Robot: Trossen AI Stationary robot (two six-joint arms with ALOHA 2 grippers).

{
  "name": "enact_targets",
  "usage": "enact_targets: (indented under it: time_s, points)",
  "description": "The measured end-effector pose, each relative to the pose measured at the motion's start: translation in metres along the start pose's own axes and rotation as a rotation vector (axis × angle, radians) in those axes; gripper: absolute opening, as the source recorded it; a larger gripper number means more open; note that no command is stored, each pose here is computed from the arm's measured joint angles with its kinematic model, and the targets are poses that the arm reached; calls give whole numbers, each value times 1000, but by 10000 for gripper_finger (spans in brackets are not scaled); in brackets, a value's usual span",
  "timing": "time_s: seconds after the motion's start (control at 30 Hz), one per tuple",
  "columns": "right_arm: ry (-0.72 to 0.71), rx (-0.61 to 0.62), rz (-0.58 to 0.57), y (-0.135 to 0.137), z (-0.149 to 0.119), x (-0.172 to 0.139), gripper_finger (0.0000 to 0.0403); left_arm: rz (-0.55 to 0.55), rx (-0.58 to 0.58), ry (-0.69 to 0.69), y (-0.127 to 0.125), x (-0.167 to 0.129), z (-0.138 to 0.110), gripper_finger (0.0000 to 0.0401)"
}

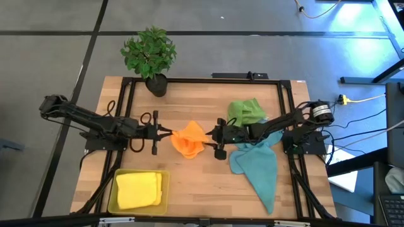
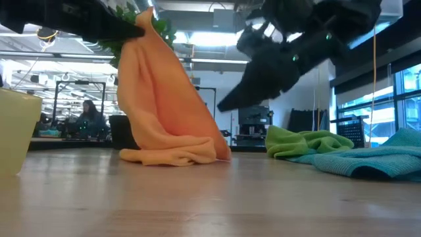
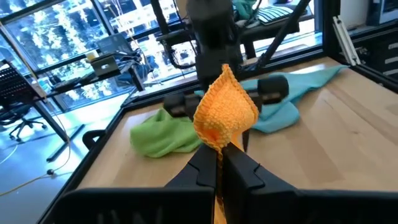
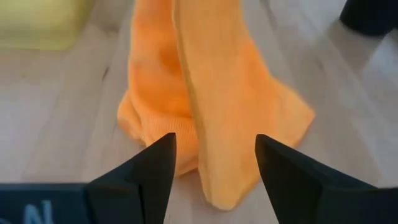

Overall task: Fold microfiber towels
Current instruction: Fold the orange microfiber cloth

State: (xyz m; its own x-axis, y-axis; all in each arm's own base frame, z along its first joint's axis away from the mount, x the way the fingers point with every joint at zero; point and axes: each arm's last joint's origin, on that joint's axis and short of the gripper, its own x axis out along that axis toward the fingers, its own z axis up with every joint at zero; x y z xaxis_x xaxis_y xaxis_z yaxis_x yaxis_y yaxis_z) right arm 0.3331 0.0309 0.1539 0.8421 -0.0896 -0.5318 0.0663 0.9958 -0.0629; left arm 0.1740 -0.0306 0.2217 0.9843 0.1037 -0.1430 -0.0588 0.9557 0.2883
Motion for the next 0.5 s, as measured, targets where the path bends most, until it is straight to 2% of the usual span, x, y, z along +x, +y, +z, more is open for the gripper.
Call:
enact_targets:
  time_s: [0.2, 0.4, 0.5]
  points:
    - [58, 12, 4, 11, -26, 24, 222, 5, -3, -1, 0, 0, 0, 0]
    - [95, 72, -160, 4, -41, 35, 222, 5, -5, -2, 0, 0, 0, 0]
    - [97, 78, -176, 0, -42, 36, 213, 5, -5, -2, 0, 0, 0, 0]
